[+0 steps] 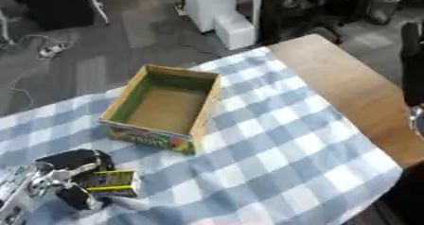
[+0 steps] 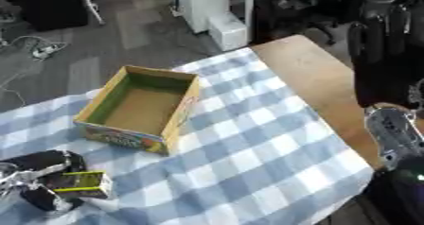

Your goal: Pick up objects on the table and place them in the box.

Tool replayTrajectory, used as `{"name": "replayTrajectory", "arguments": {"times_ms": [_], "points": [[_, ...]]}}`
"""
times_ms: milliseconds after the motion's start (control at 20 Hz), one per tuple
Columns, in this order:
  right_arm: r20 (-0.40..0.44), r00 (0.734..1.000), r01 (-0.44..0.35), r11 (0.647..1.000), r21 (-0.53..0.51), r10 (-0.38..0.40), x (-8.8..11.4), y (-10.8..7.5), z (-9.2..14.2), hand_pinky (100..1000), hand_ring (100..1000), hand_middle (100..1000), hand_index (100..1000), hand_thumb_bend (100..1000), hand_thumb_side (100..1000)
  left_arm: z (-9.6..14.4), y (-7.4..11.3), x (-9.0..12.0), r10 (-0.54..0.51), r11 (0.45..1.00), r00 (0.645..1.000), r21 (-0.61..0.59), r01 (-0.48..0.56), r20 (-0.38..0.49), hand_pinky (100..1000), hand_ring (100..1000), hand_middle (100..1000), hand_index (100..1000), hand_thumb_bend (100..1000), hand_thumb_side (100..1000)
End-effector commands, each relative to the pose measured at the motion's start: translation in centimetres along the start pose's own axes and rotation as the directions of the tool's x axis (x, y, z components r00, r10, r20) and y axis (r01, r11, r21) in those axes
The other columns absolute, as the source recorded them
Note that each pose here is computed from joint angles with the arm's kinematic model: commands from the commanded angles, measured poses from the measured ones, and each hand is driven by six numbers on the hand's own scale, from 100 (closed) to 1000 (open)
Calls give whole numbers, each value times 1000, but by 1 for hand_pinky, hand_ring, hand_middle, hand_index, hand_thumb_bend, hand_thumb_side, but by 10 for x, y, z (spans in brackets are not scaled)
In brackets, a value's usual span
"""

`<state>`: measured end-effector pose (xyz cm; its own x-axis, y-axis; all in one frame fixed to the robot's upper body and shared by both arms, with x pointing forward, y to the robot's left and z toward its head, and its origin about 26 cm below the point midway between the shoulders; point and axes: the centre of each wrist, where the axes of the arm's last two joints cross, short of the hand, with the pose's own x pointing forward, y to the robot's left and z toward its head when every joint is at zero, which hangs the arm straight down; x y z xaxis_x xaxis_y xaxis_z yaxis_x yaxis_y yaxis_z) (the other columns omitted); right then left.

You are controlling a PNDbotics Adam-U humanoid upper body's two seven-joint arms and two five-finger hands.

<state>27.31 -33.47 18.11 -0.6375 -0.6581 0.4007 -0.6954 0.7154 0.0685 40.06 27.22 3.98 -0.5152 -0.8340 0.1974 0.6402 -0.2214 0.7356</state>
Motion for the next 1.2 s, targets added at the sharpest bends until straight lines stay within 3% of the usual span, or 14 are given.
{"name": "replayTrajectory", "arguments": {"times_ms": [50, 400, 500, 700, 900, 1050, 1150, 1200], "points": [[1, 1000, -17, 999, 39, 17, 6, 0, -8, 336, 279, 253, 420, 100, 859, 3, 7, 7, 88, 991, 996, -108, -84, 33, 445, 626, 726, 775, 1000, 273], [0, 1000, -18, 999, 34, 18, 6, -1, -9, 336, 279, 253, 420, 100, 859, 11, 23, 13, 203, 969, 978, -156, -192, 58, 452, 629, 723, 793, 1000, 301], [1, 1000, -19, 999, 34, 19, 7, -1, -9, 336, 279, 253, 420, 100, 859, 13, 26, 14, 177, 978, 983, -118, -170, 51, 391, 593, 694, 743, 989, 302], [3, 1000, -19, 999, 33, 18, 7, -1, -10, 336, 280, 254, 420, 100, 859, 14, 26, 19, 2, 1000, 1000, 27, -3, 30, 264, 513, 635, 655, 1000, 306], [5, 1000, -18, 999, 32, 18, 7, -1, -10, 336, 280, 254, 420, 100, 858, 12, 22, 21, -217, 964, 976, 159, 214, 4, 125, 422, 527, 546, 991, 320], [6, 1000, -17, 999, 32, 17, 7, -1, -10, 336, 280, 254, 420, 100, 857, 12, 19, 20, -327, 903, 945, 296, 312, -1, 100, 319, 429, 435, 896, 339], [8, 1000, -17, 999, 31, 17, 7, -1, -10, 336, 280, 254, 420, 100, 856, 9, 13, 17, -360, 868, 933, 365, 336, -2, 100, 256, 369, 377, 790, 337], [8, 1000, -17, 999, 31, 17, 7, -1, -10, 336, 280, 254, 420, 100, 856, 7, 9, 15, -359, 860, 933, 390, 330, 2, 100, 237, 357, 374, 788, 330]]}}
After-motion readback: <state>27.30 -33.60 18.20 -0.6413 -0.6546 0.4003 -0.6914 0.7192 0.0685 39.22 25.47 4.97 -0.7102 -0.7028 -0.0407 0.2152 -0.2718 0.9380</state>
